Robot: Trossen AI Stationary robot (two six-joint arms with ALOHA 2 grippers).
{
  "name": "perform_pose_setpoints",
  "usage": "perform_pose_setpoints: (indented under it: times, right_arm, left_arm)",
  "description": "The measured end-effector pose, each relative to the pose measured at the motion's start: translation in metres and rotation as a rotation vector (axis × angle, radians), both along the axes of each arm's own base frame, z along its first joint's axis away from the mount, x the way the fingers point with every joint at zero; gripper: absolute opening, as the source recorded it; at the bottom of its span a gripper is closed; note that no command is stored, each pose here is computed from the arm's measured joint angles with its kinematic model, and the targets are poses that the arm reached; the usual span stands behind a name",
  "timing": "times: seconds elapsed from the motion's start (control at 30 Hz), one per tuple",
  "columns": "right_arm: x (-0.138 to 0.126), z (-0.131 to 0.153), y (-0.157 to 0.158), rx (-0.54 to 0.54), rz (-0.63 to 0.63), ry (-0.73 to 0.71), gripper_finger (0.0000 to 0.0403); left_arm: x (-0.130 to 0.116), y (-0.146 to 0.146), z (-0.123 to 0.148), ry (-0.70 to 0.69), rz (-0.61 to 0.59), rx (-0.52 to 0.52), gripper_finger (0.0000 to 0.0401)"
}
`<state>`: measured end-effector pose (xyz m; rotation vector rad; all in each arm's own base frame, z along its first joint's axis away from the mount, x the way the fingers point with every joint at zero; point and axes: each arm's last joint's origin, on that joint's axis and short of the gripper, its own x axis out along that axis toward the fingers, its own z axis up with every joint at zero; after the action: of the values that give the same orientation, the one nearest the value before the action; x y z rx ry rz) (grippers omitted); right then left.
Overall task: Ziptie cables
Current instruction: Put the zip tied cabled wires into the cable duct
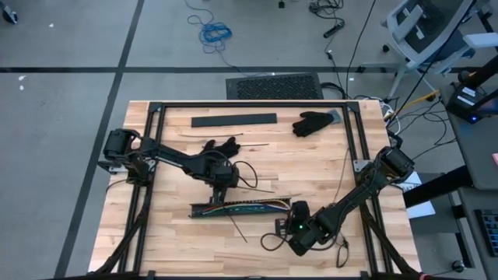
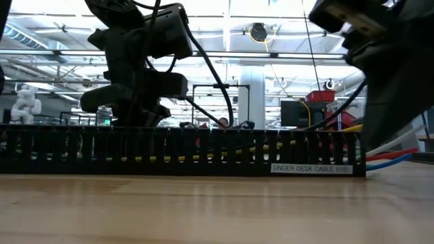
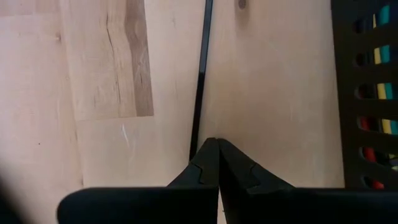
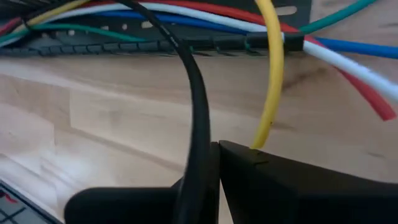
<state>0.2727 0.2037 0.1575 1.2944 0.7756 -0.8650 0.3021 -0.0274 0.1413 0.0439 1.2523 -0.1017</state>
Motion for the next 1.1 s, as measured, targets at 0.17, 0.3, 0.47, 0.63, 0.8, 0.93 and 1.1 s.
perform_pose_setpoints:
  times: [0.17,0.3,0.47,0.63,0.8,0.93,1.1]
  right_arm:
    - [0.006,0.000,-0.008,-0.011,-0.013,-0.004,0.0000]
    - [0.008,0.007,-0.008,-0.002,0.027,-0.035,0.0000]
    - [0.001,0.024,-0.007,0.025,0.093,-0.046,0.0000]
    - [-0.017,0.046,-0.010,0.033,0.111,-0.024,0.0000]
    - [-0.029,0.077,-0.005,0.072,0.215,-0.148,0.0007]
    - [-0.038,0.090,0.002,0.131,0.322,-0.176,0.0046]
    - [-0.040,0.095,-0.001,0.104,0.416,-0.176,0.0131]
  left_arm:
    - [0.001,0.001,0.000,-0.006,0.001,-0.015,0.0001]
    - [0.001,0.001,0.000,-0.011,0.001,-0.017,0.0001]
    - [0.002,0.002,0.000,-0.020,0.001,-0.019,0.0001]
    - [0.004,0.002,0.000,-0.037,0.001,-0.021,0.0001]
    - [0.005,0.002,0.001,-0.045,0.003,-0.022,0.0001]
    - [0.005,0.003,0.001,-0.054,0.002,-0.021,0.0001]
    - [0.006,0.003,0.001,-0.064,0.003,-0.021,0.0001]
